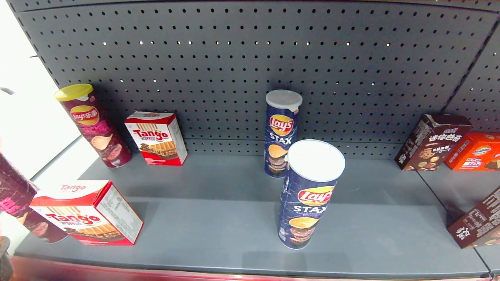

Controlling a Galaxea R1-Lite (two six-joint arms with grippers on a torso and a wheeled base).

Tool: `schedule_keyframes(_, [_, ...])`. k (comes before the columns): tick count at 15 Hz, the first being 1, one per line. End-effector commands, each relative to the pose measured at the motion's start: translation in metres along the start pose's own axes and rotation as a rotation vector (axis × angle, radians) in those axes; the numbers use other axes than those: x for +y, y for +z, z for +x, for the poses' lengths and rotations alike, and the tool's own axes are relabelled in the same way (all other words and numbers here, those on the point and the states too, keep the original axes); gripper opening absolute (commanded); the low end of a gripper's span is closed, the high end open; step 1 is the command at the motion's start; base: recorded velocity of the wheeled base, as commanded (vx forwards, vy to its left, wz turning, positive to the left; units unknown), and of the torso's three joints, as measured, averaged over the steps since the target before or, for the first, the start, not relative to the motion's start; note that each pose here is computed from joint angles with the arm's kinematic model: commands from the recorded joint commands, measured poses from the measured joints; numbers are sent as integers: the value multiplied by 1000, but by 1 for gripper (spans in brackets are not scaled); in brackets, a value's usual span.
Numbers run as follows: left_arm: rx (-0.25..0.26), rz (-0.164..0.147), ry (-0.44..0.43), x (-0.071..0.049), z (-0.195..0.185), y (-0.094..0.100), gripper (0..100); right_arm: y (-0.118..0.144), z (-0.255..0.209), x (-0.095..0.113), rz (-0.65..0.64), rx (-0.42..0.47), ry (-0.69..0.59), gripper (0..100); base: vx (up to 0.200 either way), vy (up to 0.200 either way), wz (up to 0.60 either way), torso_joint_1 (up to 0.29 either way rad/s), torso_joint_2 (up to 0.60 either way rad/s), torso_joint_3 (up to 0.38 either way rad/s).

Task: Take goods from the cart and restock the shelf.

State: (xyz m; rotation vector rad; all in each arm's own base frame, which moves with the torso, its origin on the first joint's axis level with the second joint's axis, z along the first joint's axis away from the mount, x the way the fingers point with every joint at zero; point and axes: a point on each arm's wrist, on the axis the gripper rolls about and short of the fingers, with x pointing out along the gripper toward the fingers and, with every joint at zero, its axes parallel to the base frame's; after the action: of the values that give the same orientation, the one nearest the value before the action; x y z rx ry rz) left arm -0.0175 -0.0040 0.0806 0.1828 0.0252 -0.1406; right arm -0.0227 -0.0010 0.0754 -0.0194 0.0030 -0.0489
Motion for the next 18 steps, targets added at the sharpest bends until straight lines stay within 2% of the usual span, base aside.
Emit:
schedule_keyframes(1, [-44,-3,-14,-1,-5,-5,100,0,0,0,-1,-1,0,100,0,0,0,0,0,0])
schedule_keyframes(3, [-41,-11,-12,-1,-5,-5,100,0,0,0,1,-1,0,100,0,0,0,0,0,0])
schedule_keyframes(4, [-41,-42,-16,-1,-5,-5,100,0,0,0,1,-1,0,100,0,0,0,0,0,0])
schedule_keyframes(5, [-37,-55,-3,-1,-5,-5,100,0,0,0,1,-1,0,100,0,0,0,0,0,0])
schedule_keyframes(7, [-22,-84,123,2,-6,-6,100,0,0,0,-1,-1,0,100,0,0,0,0,0,0])
schedule_keyframes(11, [-25,-88,83,1,-5,-6,100,0,0,0,1,-1,0,100,0,0,0,0,0,0])
schedule_keyframes(16, [-25,-85,85,1,-5,-6,100,5,-1,0,-12,-23,4,100,0,0,0,0,0,0])
schedule_keyframes(17, [-25,-85,87,1,-5,-6,100,64,-2,-1,-9,-83,-12,100,0,0,0,0,0,0])
schedule_keyframes(18, [-27,-82,81,1,-5,-6,100,107,22,-1,-9,13,2,100,0,0,0,0,0,0])
